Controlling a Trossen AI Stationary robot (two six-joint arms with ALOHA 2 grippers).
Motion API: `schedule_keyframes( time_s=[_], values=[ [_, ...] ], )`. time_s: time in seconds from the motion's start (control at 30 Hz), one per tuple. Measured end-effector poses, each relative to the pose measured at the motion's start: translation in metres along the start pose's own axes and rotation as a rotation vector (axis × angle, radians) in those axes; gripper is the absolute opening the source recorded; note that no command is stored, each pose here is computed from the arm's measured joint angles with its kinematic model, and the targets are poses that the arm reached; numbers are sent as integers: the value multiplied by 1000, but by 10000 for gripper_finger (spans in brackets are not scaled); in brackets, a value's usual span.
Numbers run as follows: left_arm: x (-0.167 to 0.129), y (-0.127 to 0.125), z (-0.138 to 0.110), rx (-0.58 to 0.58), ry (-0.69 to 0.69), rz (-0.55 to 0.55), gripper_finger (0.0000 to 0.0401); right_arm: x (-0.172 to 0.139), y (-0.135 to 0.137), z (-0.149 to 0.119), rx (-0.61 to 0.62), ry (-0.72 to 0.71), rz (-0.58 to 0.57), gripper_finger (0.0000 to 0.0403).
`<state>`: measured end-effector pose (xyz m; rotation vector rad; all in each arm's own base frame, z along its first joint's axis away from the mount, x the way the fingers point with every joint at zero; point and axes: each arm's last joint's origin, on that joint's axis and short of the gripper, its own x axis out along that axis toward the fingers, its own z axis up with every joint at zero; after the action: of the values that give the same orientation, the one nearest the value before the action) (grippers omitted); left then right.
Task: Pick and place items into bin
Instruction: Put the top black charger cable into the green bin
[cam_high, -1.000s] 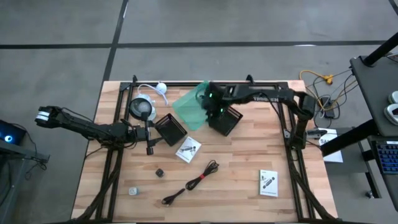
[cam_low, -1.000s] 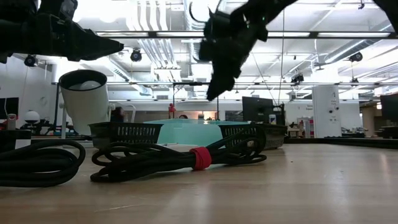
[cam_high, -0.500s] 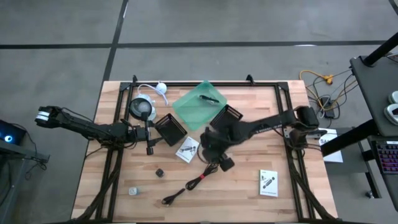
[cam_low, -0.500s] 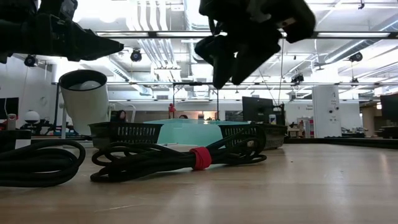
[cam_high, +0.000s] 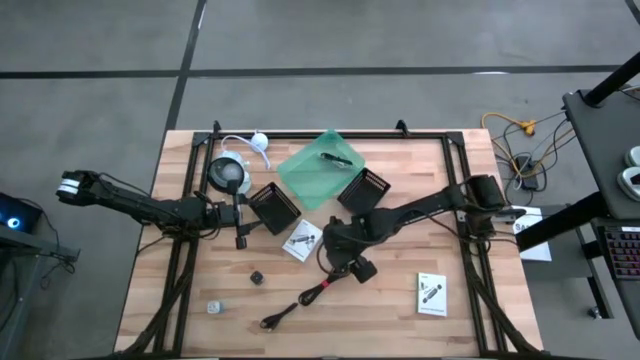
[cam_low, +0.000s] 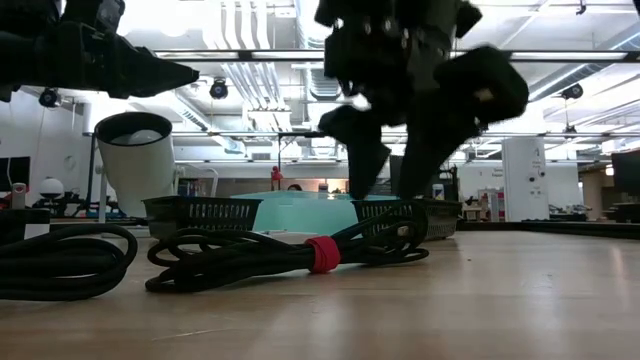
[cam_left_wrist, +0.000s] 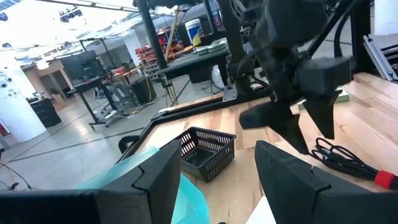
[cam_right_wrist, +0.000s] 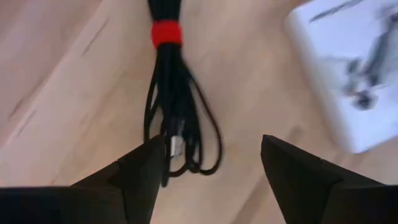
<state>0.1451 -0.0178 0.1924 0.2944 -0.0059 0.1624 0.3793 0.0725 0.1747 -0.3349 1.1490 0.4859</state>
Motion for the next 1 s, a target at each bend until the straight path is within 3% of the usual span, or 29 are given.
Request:
schedule_keyframes(
  time_s=[0.23,0.53,0.77,1.0],
  values=[
    [0,0,0,1,2,-1,189,29,-1,-7,22,67,38,247],
    [0,0,-1,2,4,-1,189,31,-1,-8,27,77,42,211],
    [1,0,-1,3,7,-2,189,30,0,-9,29,86,48,144],
    [1,0,-1,2,6,-2,189,28,2,-14,23,148,81,44]
  ],
)
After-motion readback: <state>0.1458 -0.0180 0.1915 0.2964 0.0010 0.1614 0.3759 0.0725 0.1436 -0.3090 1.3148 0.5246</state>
